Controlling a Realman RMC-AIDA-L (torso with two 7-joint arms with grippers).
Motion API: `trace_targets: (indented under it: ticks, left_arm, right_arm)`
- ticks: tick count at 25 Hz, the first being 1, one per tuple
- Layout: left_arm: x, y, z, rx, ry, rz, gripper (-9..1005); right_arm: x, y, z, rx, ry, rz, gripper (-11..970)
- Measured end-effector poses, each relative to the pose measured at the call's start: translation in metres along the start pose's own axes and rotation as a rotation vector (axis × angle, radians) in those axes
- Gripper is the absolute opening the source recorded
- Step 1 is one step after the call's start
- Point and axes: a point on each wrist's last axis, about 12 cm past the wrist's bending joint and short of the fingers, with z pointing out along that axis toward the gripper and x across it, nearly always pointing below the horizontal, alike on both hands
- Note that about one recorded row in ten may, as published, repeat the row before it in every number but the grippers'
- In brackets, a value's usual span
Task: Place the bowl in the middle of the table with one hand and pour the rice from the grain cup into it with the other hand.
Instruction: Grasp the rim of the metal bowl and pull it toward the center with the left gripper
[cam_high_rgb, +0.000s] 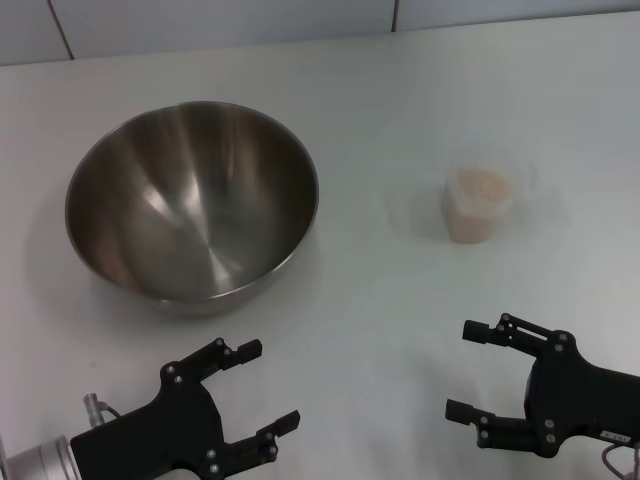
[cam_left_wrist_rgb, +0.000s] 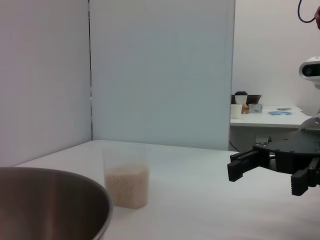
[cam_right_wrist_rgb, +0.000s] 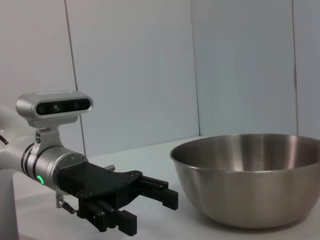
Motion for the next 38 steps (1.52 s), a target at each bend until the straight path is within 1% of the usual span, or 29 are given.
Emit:
trace_targets:
  ticks: [5, 12, 13, 14, 17, 18, 19, 20, 21, 23, 24, 27, 28, 31, 34, 37, 38]
  left_arm:
    - [-0.001, 0.001, 0.002, 0.003, -0.003, -0.018, 803]
    - [-0.004, 0.002, 0.003, 0.011, -0.02, -0.011, 801]
    - [-0.011, 0.001, 0.0, 0.005, -0.09, 0.007, 801]
    - [-0.011, 0.001, 0.0, 0.005, -0.09, 0.007, 801]
    - [-0.029, 0.002, -0.009, -0.039, -0.26, 0.04, 800]
    - [-0.045, 0.011, -0.016, -0.064, -0.373, 0.017, 800]
    - [-0.045, 0.011, -0.016, -0.064, -0.373, 0.017, 800]
    - [-0.053, 0.02, -0.02, -0.078, -0.407, -0.002, 799]
    - [-0.058, 0.028, -0.023, -0.081, -0.424, -0.044, 799]
    - [-0.072, 0.056, -0.029, -0.127, -0.426, -0.112, 800]
    - [-0.076, 0.064, -0.03, -0.156, -0.413, -0.113, 800]
    - [-0.092, 0.097, -0.032, -0.265, -0.317, -0.125, 801]
    - [-0.104, 0.113, -0.029, -0.309, -0.223, -0.142, 801]
    - [-0.116, 0.131, -0.023, -0.376, -0.082, -0.183, 803]
    - [-0.127, 0.148, -0.023, -0.442, 0.011, -0.233, 804]
    - [-0.127, 0.162, -0.02, -0.487, 0.108, -0.287, 805]
    - [-0.126, 0.17, -0.015, -0.5, 0.188, -0.32, 805]
  right_arm:
    - [0.0, 0.0, 0.0, -0.002, 0.002, 0.0, 840]
    - [0.001, 0.0, -0.001, 0.004, 0.004, 0.003, 839]
    - [0.001, 0.001, -0.001, 0.007, 0.005, 0.006, 839]
    - [0.001, 0.001, -0.001, 0.007, 0.005, 0.006, 839]
    - [0.001, 0.002, -0.002, 0.006, 0.001, 0.006, 839]
    - [0.001, 0.003, -0.002, 0.005, -0.001, 0.008, 839]
    - [0.001, 0.003, -0.002, 0.005, -0.001, 0.008, 839]
    - [0.001, 0.003, -0.002, 0.005, -0.003, 0.008, 839]
    - [0.001, 0.004, -0.002, 0.005, -0.003, 0.007, 839]
    - [0.002, 0.004, -0.003, 0.005, -0.003, 0.004, 839]
    - [0.002, 0.004, -0.003, 0.005, -0.003, 0.004, 839]
    - [0.001, 0.003, -0.002, 0.003, -0.005, 0.002, 839]
    - [0.0, 0.003, -0.002, 0.0, -0.006, -0.002, 839]
    - [0.0, 0.002, -0.002, 0.001, -0.005, -0.006, 839]
    - [0.0, 0.002, -0.002, 0.004, -0.007, -0.008, 840]
    - [-0.001, 0.002, -0.002, 0.002, -0.01, -0.009, 840]
    - [-0.001, 0.002, -0.002, 0.001, -0.013, -0.01, 840]
